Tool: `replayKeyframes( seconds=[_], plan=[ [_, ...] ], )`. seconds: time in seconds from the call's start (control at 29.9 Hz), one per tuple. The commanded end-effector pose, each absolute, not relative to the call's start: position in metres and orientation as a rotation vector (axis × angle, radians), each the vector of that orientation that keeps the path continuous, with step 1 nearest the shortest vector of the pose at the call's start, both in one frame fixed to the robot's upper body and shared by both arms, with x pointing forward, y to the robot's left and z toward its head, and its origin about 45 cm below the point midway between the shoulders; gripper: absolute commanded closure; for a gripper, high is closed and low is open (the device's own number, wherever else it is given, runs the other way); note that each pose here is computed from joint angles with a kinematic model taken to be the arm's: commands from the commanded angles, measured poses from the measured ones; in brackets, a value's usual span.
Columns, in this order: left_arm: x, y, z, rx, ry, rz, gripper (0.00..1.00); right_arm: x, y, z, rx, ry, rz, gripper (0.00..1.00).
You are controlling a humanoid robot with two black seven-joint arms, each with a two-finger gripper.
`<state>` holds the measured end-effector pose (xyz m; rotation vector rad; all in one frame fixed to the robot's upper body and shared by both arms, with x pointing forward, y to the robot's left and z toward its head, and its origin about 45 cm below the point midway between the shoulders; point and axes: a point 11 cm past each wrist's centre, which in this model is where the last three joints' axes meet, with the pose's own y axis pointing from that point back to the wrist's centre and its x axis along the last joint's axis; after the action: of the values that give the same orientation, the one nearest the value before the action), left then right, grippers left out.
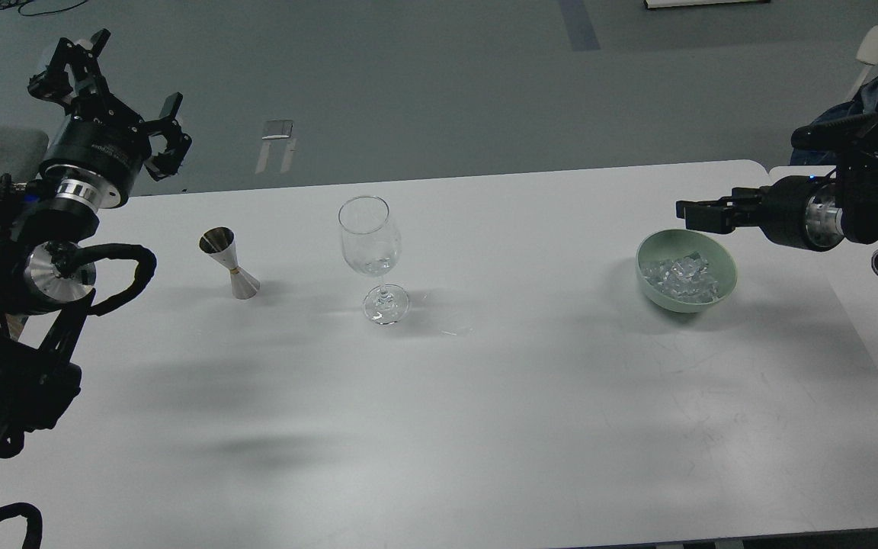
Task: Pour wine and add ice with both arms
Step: 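Reach the right gripper into the green bowl and grasp ice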
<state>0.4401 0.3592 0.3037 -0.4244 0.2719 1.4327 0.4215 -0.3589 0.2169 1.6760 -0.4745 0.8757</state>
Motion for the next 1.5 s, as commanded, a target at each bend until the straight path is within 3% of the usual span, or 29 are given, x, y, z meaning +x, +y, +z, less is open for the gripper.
replayKeyframes(
  seconds=[0.0,0.37,0.84,1.2,1.47],
  plan=[
    [0.439,0.358,0.299,-0.418,0.281,1.434,0.03,0.417,-0.361,0.21,1.674,-0.458,0.863,0.36],
    [0.438,0.353,0.292,-0.424,0.304,1.429,0.03,0.396,-0.353,0.165,1.66,-0.4,0.848,0.39],
    [0.438,0.354,0.29,-0.43,0.31,1.434,0.03,0.402,-0.336,0.152,1.623,-0.333,0.897,0.48],
    [0.436,0.359,0.284,-0.425,0.32,1.45,0.03,0.401,-0.337,0.152,1.626,-0.332,0.895,0.95],
    [0.436,0.36,0.284,-0.423,0.317,1.451,0.03,0.401,-0.336,0.154,1.629,-0.333,0.9,1.0]
  ],
)
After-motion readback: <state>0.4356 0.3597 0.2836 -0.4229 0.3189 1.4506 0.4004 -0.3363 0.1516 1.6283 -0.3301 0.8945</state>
